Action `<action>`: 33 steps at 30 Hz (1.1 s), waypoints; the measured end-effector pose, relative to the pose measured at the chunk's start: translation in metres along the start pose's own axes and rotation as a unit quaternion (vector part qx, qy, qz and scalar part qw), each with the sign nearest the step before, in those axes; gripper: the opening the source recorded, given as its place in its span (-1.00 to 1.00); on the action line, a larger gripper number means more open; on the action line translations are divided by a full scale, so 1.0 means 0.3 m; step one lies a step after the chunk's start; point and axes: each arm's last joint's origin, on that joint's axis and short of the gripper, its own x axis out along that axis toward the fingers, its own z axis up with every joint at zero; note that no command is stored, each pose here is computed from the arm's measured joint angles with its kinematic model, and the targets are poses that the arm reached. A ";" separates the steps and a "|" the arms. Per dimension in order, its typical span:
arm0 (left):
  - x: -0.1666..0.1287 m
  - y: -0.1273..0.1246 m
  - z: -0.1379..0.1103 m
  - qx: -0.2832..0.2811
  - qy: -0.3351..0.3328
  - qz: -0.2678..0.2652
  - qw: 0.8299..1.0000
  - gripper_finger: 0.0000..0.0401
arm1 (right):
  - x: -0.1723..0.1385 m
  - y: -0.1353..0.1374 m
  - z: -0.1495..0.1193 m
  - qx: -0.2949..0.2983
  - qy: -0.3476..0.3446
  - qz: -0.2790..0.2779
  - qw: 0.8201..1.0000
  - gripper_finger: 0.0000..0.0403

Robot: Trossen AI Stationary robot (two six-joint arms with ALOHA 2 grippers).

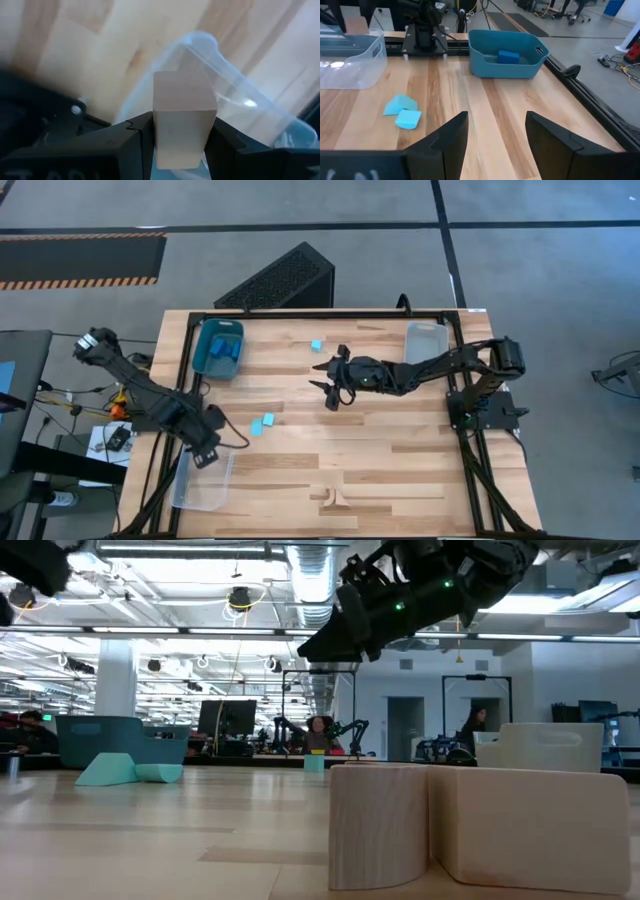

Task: Sort & place blocks by color
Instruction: Put the top brown block into the transparent bin

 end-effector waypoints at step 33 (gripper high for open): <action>0.012 -0.104 -0.013 0.163 -0.122 0.028 0.979 -0.47 | -0.184 -0.024 0.055 -0.007 0.152 -0.121 0.981 0.09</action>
